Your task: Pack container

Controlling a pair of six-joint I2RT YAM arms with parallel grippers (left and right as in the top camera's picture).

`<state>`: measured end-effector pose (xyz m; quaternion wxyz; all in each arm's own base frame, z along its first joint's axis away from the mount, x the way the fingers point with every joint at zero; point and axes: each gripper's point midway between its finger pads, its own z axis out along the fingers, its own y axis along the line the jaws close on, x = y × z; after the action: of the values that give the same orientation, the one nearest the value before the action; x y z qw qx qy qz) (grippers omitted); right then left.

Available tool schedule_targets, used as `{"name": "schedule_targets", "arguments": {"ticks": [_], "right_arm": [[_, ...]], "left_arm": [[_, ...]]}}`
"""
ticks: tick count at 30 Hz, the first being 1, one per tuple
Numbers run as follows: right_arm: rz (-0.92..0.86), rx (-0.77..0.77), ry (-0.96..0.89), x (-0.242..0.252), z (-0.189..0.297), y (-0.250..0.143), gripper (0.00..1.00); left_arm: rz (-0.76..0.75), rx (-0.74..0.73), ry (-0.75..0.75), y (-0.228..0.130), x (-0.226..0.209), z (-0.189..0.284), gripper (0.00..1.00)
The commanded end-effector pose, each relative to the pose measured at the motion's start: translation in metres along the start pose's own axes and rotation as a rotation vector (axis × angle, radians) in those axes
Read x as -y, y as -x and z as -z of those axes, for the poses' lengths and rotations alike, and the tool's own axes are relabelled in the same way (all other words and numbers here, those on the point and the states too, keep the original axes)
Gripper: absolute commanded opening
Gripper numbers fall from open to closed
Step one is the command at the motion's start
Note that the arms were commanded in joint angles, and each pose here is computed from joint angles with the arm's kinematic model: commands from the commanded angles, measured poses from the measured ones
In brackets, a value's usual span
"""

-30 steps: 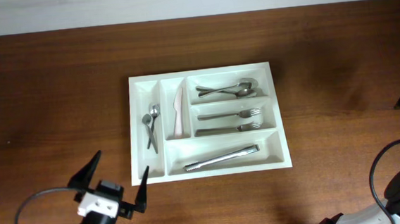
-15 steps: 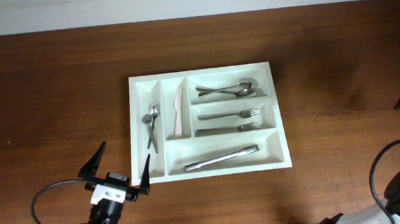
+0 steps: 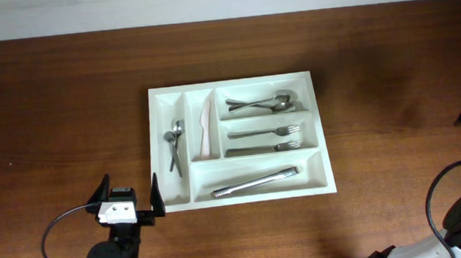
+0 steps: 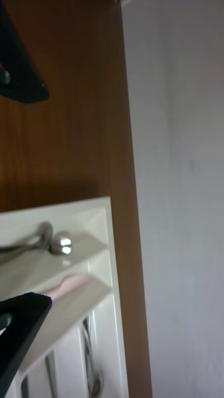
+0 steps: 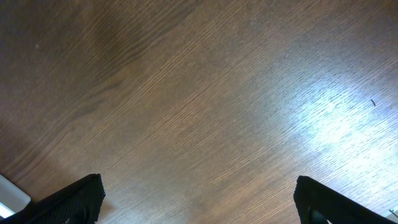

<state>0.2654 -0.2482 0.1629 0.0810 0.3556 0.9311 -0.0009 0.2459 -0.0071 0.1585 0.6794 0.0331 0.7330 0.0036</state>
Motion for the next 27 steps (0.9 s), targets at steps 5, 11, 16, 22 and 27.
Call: {"name": "schedule_targets", "arguments": {"ticks": [5,11,16,22,27], "right_arm": [[-0.004,0.004,-0.012,0.001,0.0008,0.0003,0.99],[-0.004,0.004,-0.012,0.001,0.0008,0.0002,0.99],[-0.004,0.004,-0.012,0.001,0.0008,0.0003,0.99],[-0.004,0.004,-0.012,0.001,0.0008,0.0002,0.99],[-0.004,0.004,-0.012,0.001,0.0008,0.0003,0.99]], "left_arm": [[-0.033,-0.005,0.044,-0.0027,-0.0083,0.0002,0.99],[-0.033,-0.005,0.044,-0.0027,-0.0083,0.0002,0.99],[-0.033,-0.005,0.044,-0.0027,-0.0083,0.0002,0.99],[-0.033,-0.005,0.044,-0.0027,-0.0083,0.0002,0.99],[-0.033,-0.005,0.044,-0.0027,-0.0083,0.0002,0.99]]}}
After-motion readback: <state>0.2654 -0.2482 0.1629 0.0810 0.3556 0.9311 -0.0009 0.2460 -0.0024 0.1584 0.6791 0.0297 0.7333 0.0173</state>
